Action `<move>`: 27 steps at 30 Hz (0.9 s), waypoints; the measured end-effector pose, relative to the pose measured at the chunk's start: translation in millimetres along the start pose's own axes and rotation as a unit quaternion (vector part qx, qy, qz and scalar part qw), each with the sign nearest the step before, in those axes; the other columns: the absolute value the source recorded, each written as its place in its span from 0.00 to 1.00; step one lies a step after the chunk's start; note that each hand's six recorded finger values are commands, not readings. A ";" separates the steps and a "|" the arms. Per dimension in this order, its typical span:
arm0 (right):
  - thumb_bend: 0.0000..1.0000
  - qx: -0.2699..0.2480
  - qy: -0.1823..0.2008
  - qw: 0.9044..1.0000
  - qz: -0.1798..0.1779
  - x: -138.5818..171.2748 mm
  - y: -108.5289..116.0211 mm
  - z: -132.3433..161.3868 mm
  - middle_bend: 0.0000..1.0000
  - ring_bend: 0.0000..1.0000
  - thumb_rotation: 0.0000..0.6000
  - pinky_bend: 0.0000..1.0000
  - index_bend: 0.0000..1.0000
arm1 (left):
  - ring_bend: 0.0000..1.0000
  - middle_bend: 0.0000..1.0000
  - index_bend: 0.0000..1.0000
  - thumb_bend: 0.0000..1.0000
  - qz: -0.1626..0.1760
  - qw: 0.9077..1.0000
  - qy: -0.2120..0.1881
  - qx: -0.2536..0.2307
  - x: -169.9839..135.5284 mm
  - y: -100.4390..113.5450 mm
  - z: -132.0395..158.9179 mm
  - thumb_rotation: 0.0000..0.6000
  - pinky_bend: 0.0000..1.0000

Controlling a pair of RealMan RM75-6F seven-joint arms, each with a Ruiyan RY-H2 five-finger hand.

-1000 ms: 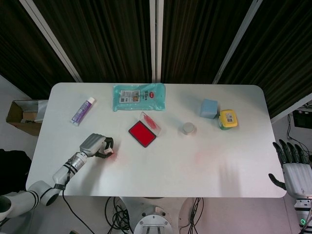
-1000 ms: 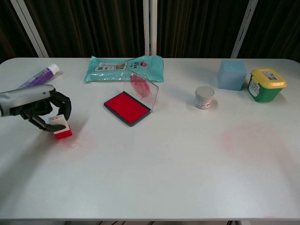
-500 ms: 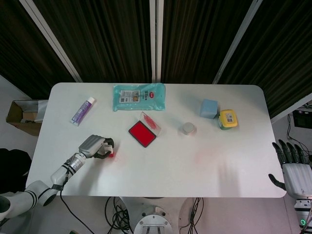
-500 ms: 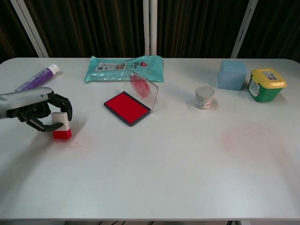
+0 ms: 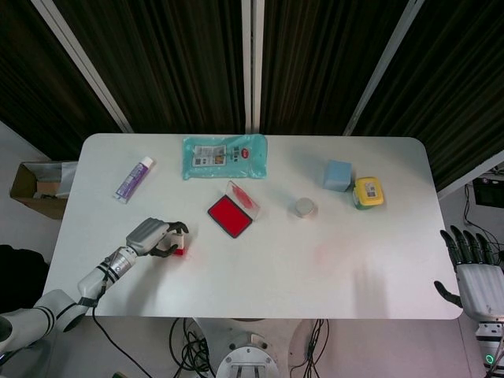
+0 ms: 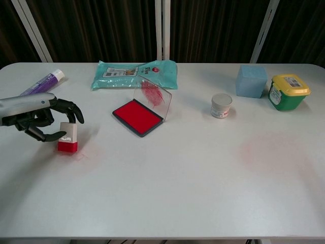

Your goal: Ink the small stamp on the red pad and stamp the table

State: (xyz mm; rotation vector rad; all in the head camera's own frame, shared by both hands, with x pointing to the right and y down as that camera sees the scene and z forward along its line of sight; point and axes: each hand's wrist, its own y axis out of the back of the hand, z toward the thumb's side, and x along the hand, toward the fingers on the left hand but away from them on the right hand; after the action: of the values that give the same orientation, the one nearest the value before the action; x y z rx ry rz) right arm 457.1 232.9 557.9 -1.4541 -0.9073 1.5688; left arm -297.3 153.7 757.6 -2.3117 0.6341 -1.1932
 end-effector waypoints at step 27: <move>0.09 -0.001 -0.002 1.000 -0.001 -0.4 0.2 -1.1 0.00 0.00 1.00 0.00 0.00 | 0.95 0.47 0.31 0.42 0.007 1.000 -0.030 0.001 -21.6 13.1 17.6 1.00 1.00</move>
State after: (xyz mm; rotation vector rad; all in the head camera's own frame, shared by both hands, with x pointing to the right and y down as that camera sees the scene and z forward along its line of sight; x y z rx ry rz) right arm 458.2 232.5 557.8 -1.4509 -0.9133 1.5698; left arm -296.3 159.3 727.4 -2.3281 0.6279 -1.1136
